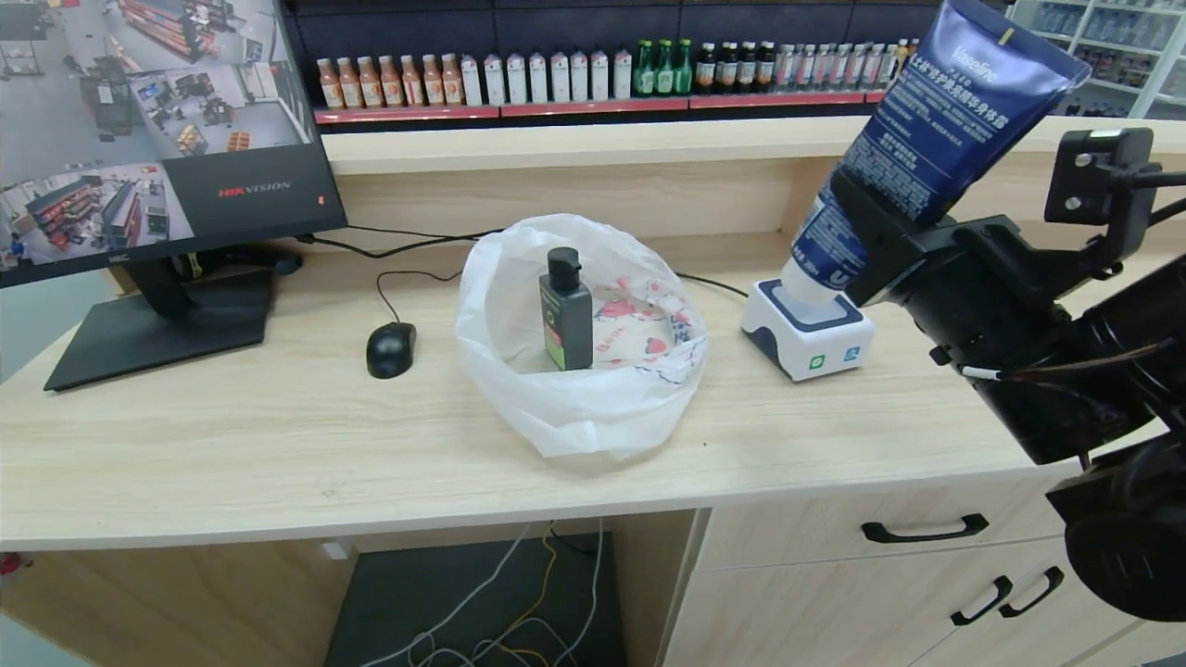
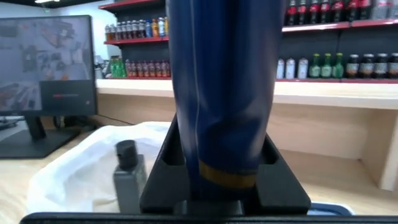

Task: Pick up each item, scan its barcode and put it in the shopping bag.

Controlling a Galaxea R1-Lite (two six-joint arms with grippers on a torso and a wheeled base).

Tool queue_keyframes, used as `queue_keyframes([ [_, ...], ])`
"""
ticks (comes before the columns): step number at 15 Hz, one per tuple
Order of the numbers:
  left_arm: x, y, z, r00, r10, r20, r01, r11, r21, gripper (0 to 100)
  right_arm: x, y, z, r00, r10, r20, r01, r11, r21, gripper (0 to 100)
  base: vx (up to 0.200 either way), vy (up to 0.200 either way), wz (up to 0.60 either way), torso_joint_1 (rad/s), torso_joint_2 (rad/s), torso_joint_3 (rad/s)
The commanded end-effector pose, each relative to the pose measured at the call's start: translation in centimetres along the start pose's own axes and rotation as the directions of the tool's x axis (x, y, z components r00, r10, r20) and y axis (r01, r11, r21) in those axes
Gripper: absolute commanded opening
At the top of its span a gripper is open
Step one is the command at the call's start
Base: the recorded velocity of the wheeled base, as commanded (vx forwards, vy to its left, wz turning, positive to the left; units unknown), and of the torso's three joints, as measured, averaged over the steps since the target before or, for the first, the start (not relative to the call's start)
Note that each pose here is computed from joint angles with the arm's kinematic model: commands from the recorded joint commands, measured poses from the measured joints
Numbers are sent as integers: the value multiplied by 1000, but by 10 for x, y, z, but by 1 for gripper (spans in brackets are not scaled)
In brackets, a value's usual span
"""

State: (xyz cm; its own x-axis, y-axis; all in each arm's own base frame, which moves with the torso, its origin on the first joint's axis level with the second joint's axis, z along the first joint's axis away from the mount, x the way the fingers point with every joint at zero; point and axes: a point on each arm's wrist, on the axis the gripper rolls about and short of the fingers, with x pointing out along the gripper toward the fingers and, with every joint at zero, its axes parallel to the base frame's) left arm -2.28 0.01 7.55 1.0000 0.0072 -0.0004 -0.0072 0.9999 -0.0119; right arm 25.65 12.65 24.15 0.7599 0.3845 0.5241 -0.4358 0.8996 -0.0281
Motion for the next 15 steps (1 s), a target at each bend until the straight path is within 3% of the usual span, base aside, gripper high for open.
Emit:
queue_keyframes([
  [1,0,0,0,1000,0,0,0,1000,0,100,0,4,-5,1000,14,-13,-13,1000,5,0,0,0,0,0,0,0],
  [4,0,0,0,1000,0,0,0,1000,0,100,21,9,-9,1000,24,18,-24,1000,10,0,0,0,0,0,0,0],
  [6,0,0,0,1000,0,0,0,1000,0,100,33,15,-9,999,41,-21,-41,999,18,0,0,0,0,0,0,0],
  [8,0,0,0,1000,0,0,0,1000,0,100,45,23,-18,989,65,-134,-62,998,30,0,0,0,0,0,0,0],
  [15,0,0,0,1000,0,0,0,1000,0,100,84,41,-67,974,99,-204,-91,995,49,0,0,0,0,0,0,0],
])
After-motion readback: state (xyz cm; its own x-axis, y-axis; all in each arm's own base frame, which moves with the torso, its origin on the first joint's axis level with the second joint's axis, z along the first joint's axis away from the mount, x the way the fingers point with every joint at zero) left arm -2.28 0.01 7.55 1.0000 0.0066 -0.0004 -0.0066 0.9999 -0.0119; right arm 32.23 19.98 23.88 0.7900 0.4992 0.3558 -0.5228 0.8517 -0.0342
